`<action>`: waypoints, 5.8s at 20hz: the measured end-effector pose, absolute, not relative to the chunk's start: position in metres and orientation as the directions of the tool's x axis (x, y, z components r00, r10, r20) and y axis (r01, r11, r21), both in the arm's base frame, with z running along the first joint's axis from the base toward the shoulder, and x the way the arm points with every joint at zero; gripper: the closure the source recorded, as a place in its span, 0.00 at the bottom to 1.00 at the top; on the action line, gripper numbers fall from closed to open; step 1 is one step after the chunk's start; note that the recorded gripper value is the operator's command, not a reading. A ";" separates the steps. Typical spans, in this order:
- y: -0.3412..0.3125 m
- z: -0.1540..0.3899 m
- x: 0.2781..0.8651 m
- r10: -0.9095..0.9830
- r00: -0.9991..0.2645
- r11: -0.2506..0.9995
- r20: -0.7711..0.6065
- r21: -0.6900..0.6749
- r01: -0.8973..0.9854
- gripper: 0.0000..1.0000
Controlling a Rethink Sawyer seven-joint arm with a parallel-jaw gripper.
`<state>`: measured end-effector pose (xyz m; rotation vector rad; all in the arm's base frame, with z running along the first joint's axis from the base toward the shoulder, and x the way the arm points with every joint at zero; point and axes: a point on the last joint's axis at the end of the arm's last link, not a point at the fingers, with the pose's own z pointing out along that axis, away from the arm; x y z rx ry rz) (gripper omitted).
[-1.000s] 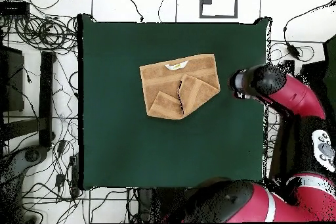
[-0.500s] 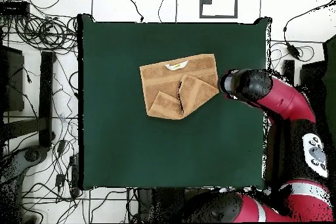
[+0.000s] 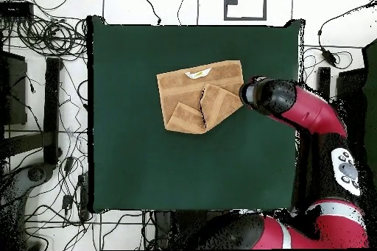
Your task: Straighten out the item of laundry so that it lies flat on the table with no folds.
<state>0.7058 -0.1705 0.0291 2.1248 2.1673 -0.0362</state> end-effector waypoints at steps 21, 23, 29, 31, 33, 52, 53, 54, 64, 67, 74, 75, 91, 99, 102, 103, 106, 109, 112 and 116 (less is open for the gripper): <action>-0.056 -0.036 0.716 0.982 -0.163 0.166 -0.093 0.014 0.986 0.00; -0.054 -0.041 0.716 0.982 -0.166 0.167 -0.091 0.011 0.986 0.00; -0.068 -0.039 0.719 0.988 -0.125 0.127 -0.084 0.018 0.992 0.00; -0.072 -0.039 0.719 0.990 -0.117 0.119 -0.081 0.016 0.993 0.00; -0.082 -0.039 0.720 0.992 -0.100 0.101 -0.075 0.010 0.995 0.00; -0.119 -0.041 0.716 0.998 -0.045 0.043 -0.041 -0.038 0.998 1.00; -0.119 -0.041 0.716 0.998 -0.044 0.042 -0.039 -0.038 0.998 1.00; -0.120 -0.041 0.716 0.998 -0.043 0.041 -0.038 -0.037 0.998 1.00; -0.121 -0.040 0.716 0.999 -0.037 0.036 -0.030 -0.036 0.999 1.00; -0.127 -0.038 0.713 1.000 -0.016 0.016 -0.009 -0.034 0.999 1.00; -0.163 -0.032 0.690 0.999 0.044 -0.043 0.025 -0.052 0.998 1.00; -0.171 -0.031 0.683 0.998 0.052 -0.050 0.024 -0.059 0.997 1.00; -0.226 -0.031 0.604 0.998 0.049 -0.044 0.028 -0.142 0.989 1.00; -0.217 -0.030 0.598 0.999 -0.036 0.036 0.003 -0.133 0.990 1.00; -0.216 -0.028 0.595 0.998 -0.066 0.064 -0.010 -0.126 0.990 1.00; -0.215 -0.028 0.594 0.997 -0.075 0.072 -0.014 -0.126 0.989 1.00; -0.213 -0.025 0.588 0.995 -0.095 0.091 -0.019 -0.133 0.987 1.00; -0.210 -0.021 0.580 0.993 -0.117 0.113 -0.020 -0.140 0.984 1.00; -0.212 -0.020 0.570 0.991 -0.131 0.127 -0.021 -0.138 0.982 1.00; -0.219 -0.022 0.547 0.987 -0.155 0.150 -0.037 -0.128 0.980 1.00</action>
